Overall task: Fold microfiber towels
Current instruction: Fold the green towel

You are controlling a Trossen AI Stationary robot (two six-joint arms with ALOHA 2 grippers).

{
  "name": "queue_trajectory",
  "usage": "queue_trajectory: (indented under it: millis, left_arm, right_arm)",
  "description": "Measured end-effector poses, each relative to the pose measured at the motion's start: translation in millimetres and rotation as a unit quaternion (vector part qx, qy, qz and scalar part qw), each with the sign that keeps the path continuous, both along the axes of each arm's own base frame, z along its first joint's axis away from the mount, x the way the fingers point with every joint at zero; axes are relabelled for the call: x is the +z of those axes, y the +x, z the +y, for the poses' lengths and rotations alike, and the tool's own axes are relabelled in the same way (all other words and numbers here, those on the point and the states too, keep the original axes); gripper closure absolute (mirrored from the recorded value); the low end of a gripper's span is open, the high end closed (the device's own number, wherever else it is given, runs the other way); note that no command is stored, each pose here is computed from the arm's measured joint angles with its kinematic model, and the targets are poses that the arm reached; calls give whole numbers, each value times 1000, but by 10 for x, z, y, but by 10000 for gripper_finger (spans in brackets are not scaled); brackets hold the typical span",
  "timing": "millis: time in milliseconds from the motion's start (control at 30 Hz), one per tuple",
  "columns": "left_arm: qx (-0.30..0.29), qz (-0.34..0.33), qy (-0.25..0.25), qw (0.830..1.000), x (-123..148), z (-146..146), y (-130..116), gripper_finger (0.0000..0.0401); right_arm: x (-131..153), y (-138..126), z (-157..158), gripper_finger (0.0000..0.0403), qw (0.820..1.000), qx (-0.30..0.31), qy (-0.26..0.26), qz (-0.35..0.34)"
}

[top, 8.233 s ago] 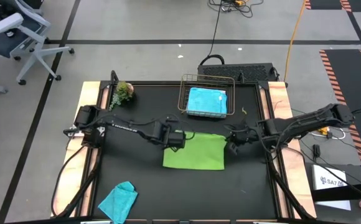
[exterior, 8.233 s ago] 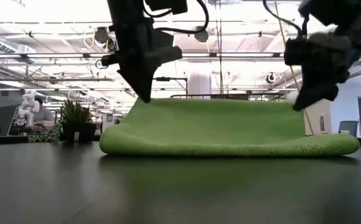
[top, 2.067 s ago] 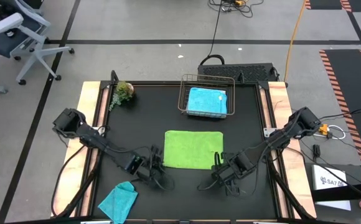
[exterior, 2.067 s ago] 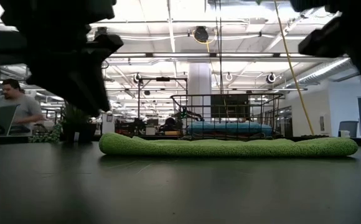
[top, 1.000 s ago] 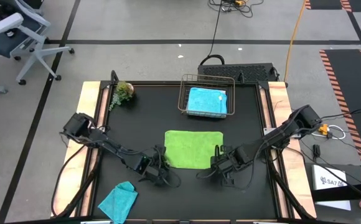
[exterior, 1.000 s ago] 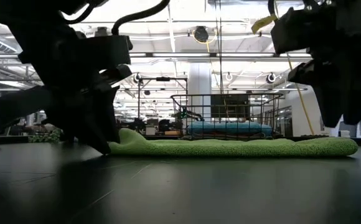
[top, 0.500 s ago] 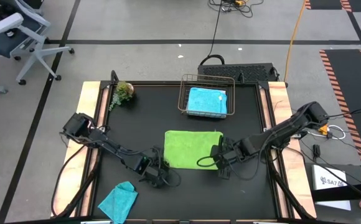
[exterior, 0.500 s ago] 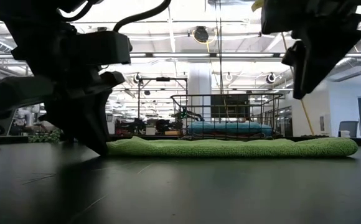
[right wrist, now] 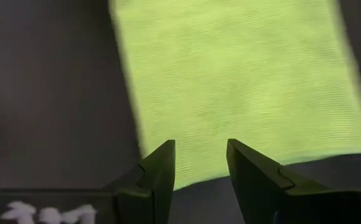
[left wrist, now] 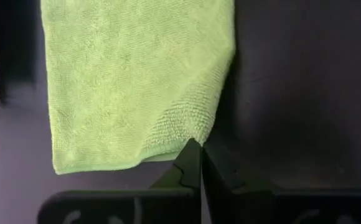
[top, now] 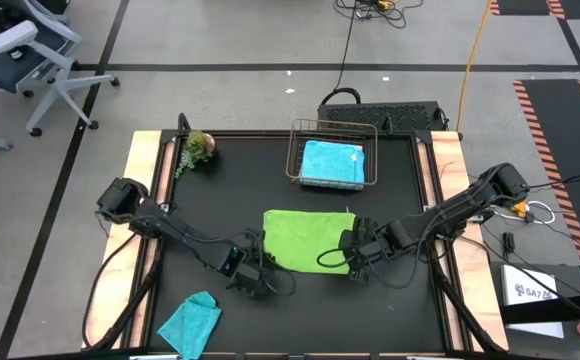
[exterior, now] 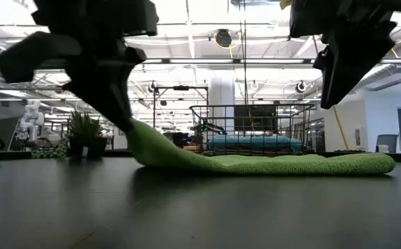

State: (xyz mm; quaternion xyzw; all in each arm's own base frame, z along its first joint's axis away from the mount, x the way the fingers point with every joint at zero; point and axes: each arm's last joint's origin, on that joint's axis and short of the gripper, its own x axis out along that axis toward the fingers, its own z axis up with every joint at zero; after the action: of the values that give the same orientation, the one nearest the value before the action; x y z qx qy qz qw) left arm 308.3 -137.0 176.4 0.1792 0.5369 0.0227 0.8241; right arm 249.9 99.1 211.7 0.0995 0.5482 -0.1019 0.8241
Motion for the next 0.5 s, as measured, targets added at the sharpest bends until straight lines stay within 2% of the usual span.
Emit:
queue_trajectory:
  millis: [100, 267, 367, 433, 500]
  left_arm:
    - [-1, 6, -2, 1000, -7, 22, 9, 399]
    - [-13, 16, -3, 1000, -13, 16, -3, 400]
    - [-14, 17, -3, 1000, -13, 19, -2, 400]
    - [-14, 18, -5, 1000, -13, 20, -2, 400]
    - [-10, 17, -7, 1000, -13, 24, 0, 400]
  right_arm:
    - [-12, -24, -97, 266, 998, -19, -50, 14]
    - [-40, -91, -316, 266, 992, -76, -70, 76]
    - [-67, -92, -443, 273, 987, -103, -95, 81]
    - [-129, -62, -510, 293, 988, -115, -83, 68]
    - [-242, -23, -544, 327, 992, -110, -48, 43]
